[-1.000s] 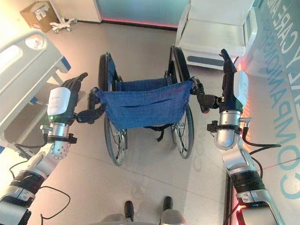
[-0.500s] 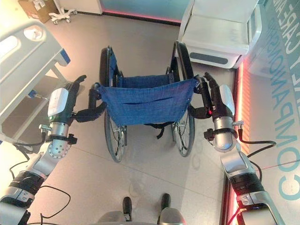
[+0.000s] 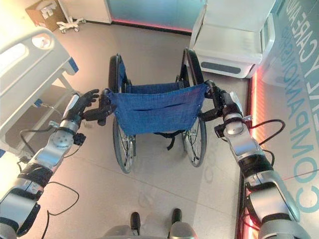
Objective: Push the wheelchair next to the bed
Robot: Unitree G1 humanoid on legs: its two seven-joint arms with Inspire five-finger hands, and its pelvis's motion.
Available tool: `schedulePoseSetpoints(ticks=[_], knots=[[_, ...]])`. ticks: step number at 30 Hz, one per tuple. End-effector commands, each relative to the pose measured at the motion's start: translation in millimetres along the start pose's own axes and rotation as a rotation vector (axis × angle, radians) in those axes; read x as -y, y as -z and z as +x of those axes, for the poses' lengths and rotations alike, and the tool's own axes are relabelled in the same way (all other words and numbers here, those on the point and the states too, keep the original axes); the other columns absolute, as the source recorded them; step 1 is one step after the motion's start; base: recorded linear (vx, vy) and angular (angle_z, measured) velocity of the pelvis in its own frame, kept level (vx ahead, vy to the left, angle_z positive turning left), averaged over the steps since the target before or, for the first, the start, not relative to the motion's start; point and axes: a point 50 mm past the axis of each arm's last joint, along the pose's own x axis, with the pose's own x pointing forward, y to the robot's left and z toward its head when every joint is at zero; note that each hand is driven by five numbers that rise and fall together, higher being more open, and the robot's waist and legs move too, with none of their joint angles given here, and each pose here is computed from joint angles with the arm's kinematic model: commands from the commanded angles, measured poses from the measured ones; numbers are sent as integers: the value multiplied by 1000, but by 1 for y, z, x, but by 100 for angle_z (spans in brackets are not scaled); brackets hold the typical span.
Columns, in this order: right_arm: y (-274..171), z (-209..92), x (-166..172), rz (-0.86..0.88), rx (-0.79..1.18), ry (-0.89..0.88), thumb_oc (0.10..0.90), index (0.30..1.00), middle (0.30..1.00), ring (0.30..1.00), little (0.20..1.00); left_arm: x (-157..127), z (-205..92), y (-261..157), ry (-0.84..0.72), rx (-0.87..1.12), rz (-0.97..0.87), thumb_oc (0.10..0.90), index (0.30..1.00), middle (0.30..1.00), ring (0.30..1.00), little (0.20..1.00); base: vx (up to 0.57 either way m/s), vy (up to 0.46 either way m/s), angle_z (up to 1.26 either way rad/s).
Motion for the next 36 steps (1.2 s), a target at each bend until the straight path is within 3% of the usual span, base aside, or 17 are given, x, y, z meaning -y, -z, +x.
schedulePoseSetpoints(ticks=[1,17,26,36], knots=[[-54,5,56,2,99,132,800,900,900,900,900,-40,12,-9,-33,-67,101,800,900,900,900,900,0,0,0],[-122,12,82,-60,51,87,800,900,900,900,900,-79,37,-62,165,-269,416,800,900,900,900,900,-9,-1,0],[-125,14,72,-109,45,58,800,900,900,900,900,-74,40,-61,210,-312,486,800,900,900,900,900,0,0,0],[-99,20,48,-186,-69,-50,800,900,900,900,900,-62,40,-51,236,-374,504,800,900,900,900,900,0,0,0]])
